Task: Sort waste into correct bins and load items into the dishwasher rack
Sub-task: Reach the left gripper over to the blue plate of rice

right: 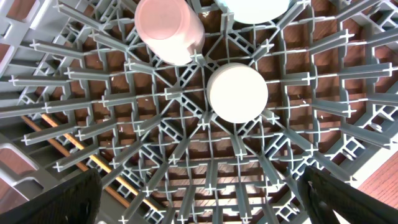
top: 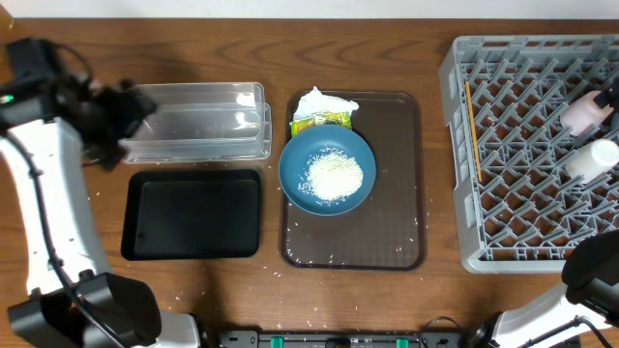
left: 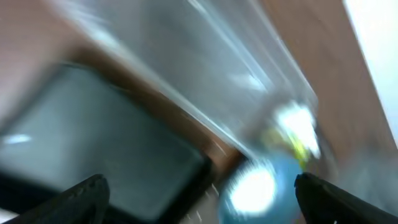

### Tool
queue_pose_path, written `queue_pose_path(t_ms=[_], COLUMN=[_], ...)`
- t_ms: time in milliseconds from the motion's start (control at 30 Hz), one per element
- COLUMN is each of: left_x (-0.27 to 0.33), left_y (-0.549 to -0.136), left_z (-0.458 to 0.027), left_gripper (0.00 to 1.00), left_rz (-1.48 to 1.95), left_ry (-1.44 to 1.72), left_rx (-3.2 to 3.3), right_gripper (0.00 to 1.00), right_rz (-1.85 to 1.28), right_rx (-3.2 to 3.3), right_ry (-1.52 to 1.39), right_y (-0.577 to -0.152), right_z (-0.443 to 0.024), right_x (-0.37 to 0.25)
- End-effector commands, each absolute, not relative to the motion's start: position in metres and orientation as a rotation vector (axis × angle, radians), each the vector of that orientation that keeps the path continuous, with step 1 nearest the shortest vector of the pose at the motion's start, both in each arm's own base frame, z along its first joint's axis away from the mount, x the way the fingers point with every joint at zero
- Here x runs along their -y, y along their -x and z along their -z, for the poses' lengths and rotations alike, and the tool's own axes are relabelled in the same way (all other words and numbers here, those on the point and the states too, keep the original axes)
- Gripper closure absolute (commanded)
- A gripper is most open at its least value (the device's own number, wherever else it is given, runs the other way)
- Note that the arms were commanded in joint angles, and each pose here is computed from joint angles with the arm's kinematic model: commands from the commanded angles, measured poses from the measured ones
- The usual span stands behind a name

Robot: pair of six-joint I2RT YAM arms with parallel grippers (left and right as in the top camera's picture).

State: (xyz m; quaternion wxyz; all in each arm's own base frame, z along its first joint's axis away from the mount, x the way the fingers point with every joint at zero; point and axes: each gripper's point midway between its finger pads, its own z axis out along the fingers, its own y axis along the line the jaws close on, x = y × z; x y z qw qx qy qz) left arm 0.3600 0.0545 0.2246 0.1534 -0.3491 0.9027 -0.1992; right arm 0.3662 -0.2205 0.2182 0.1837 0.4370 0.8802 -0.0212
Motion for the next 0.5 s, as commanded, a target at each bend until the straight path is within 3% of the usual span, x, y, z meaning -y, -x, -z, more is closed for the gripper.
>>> queue_pose_path(t_ms=[0,333,467], left_x=[0.031,0.151,0.203], left_y=[-0.363,-0.369,-0.364], left_z=[-0.243,-0.215,-0.192], left_gripper=[0.02,0.02,0.02], left_rz=[0.869,0.399,0.369], left_ry=[0.495,-0.117,-0.298], left_rx=[-2.655,-2.721,-2.732], right_gripper=[0.01,0.01,0.01], right_rz=[0.053,0.053,0.053], right_rx=[-2.469,-2.470,-2.470], right_ry=[-1.256,-1.255,-1.255], right_y=[-0.366,-0.366,-0.366], right_z=[-0.218,-0.218,-0.218], right_x=[0.223,0.223,0.223])
